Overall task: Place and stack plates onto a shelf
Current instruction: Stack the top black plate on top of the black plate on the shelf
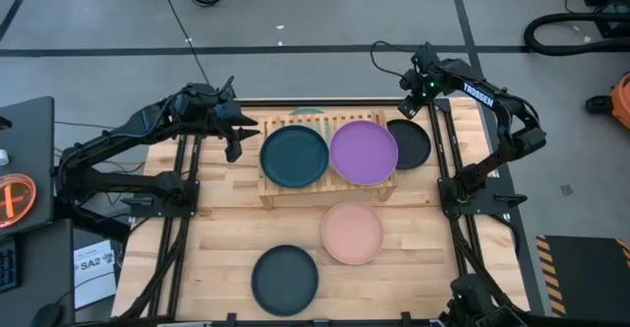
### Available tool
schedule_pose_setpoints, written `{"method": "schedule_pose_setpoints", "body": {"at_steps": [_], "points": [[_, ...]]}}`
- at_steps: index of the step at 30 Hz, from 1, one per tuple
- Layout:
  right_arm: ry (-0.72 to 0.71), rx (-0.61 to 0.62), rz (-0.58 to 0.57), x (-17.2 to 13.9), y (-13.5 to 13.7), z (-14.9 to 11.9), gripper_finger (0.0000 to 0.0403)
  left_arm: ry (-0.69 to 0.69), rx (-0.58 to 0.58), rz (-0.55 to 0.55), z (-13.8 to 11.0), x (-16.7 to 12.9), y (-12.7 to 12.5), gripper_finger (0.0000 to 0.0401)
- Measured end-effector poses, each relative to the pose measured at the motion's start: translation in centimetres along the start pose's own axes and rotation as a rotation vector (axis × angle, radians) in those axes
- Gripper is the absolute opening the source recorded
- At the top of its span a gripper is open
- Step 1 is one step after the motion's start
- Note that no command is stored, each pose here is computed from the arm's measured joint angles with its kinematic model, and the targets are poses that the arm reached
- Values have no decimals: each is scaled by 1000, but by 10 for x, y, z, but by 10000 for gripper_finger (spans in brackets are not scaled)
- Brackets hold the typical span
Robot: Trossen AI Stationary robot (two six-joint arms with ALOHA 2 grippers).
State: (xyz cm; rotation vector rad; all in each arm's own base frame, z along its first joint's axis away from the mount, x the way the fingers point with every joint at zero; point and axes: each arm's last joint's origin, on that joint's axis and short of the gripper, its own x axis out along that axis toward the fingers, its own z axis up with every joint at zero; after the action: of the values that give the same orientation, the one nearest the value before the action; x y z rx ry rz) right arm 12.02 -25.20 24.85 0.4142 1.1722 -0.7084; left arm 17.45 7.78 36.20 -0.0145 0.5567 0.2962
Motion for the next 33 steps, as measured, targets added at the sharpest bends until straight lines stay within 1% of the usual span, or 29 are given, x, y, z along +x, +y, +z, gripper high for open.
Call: {"method": "schedule_pose_setpoints", "body": {"at_steps": [5,12,18,23,27,33], "points": [[20,-1,8,14,1,-5,142,0,4,0,0,0,0,121],[101,-2,40,39,0,-7,142,0,5,0,0,0,0,121],[141,-49,60,56,0,-5,142,1,5,0,0,0,0,121],[127,-60,21,59,-2,-3,142,1,6,0,0,0,0,121],[128,-107,21,59,-2,-3,142,0,-8,0,0,0,0,121],[126,-128,23,59,-2,-3,142,1,-17,0,0,0,0,121]]}}
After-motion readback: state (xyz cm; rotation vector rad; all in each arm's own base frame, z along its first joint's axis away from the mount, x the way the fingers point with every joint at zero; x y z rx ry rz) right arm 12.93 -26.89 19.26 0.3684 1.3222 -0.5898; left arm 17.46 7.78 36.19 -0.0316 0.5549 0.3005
